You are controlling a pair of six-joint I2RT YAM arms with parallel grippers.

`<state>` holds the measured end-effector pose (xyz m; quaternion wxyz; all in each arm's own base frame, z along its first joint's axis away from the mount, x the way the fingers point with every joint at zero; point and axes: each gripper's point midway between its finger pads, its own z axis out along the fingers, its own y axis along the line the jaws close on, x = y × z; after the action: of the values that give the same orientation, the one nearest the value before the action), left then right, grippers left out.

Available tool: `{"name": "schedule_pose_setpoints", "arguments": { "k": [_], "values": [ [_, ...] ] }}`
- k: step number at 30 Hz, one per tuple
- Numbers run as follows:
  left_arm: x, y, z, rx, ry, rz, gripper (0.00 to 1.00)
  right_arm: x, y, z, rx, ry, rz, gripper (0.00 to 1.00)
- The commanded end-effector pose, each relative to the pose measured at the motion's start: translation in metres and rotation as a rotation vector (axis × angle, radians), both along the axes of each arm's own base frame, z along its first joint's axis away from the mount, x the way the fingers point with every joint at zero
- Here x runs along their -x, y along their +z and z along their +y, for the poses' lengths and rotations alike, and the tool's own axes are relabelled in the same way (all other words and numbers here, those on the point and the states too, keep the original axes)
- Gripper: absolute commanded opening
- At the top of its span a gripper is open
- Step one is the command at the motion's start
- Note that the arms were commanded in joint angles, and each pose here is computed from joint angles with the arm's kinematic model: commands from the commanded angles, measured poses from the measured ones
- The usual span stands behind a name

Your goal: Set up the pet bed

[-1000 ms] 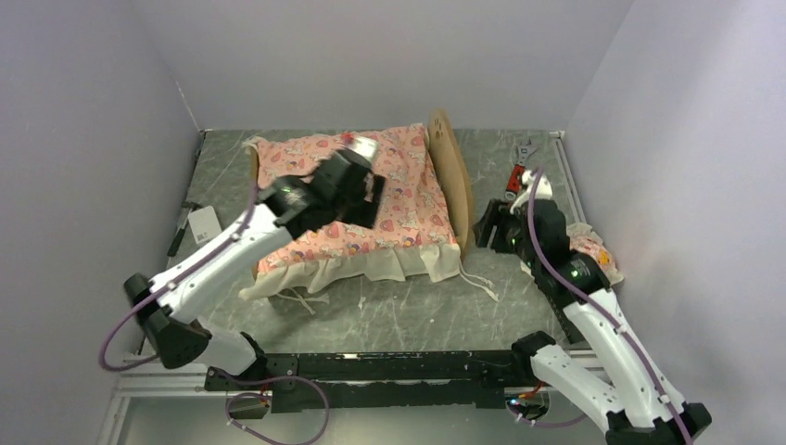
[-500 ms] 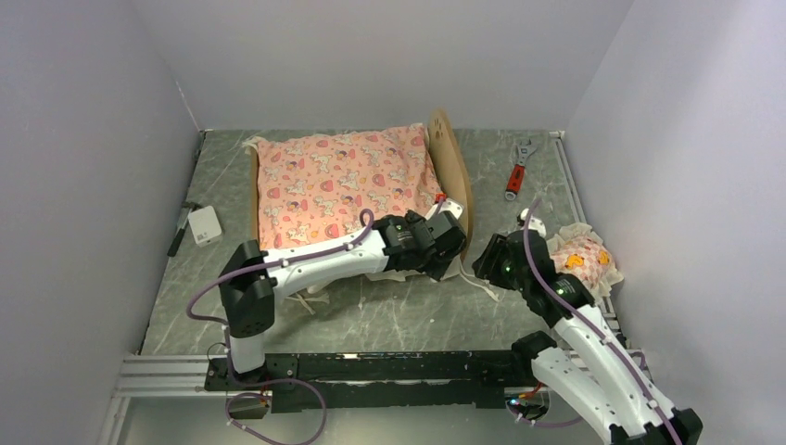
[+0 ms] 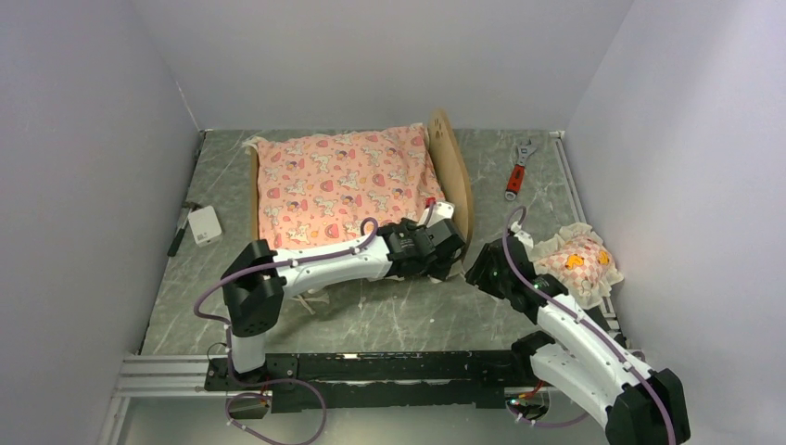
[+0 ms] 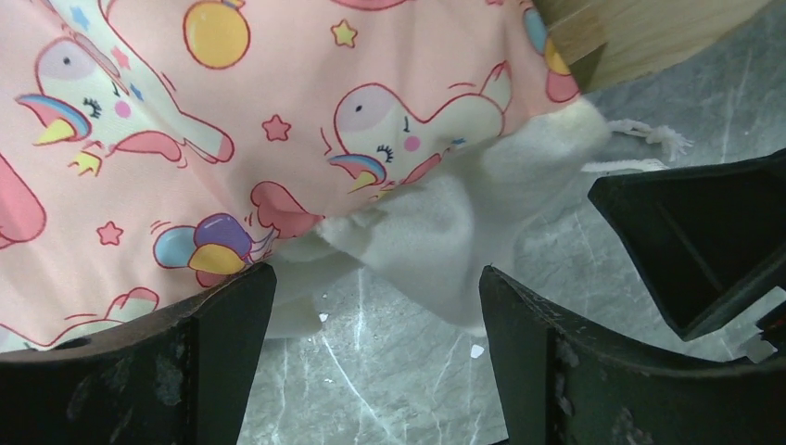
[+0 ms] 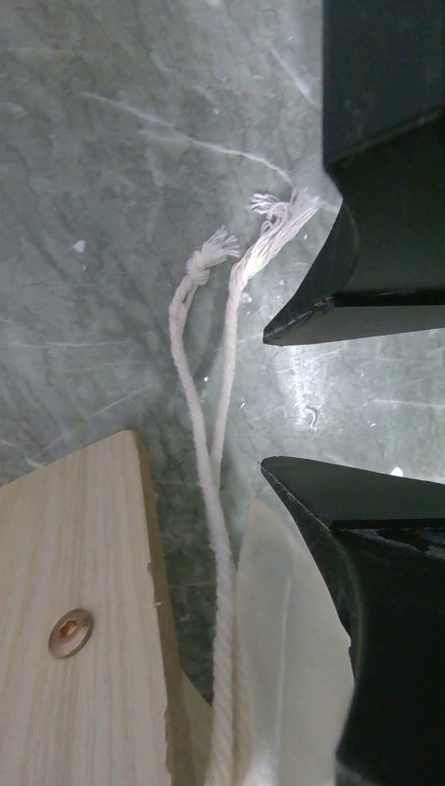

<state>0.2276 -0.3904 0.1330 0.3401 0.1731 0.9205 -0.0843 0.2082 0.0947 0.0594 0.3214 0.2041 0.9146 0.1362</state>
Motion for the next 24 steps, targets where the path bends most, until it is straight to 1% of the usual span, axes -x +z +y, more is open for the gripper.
{"name": "schedule_pose_setpoints", "arguments": {
  "k": [1, 7, 11, 15, 18, 21, 23, 24],
  "values": [
    [-0.003, 0.002, -0.004, 0.089, 0.103, -0.017, 0.87, -0.022, 0.013, 0.009, -0.026, 0.017, -0.119, 0.53],
    [-0.003, -0.007, -0.006, 0.126, 0.157, 0.005, 0.86, -0.032, 0.030, 0.036, -0.072, 0.219, -0.240, 0.55],
    [0.001, -0.007, -0.017, 0.175, 0.137, 0.032, 0.86, -0.032, 0.041, 0.053, -0.125, 0.314, -0.297, 0.54],
    [0.001, -0.006, -0.021, 0.183, 0.129, 0.036, 0.86, -0.031, 0.048, 0.062, -0.165, 0.357, -0.346, 0.52],
    [-0.001, -0.009, -0.022, 0.181, 0.133, 0.039, 0.85, -0.031, 0.055, 0.066, -0.183, 0.383, -0.375, 0.45],
    [-0.003, -0.014, -0.023, 0.179, 0.135, 0.049, 0.80, -0.029, 0.058, 0.069, -0.190, 0.408, -0.386, 0.39],
    [-0.004, -0.017, -0.024, 0.179, 0.136, 0.055, 0.72, -0.028, 0.060, 0.072, -0.203, 0.421, -0.389, 0.35],
    [-0.004, -0.017, -0.025, 0.184, 0.134, 0.057, 0.65, -0.027, 0.061, 0.074, -0.211, 0.431, -0.390, 0.33]
  ]
}}
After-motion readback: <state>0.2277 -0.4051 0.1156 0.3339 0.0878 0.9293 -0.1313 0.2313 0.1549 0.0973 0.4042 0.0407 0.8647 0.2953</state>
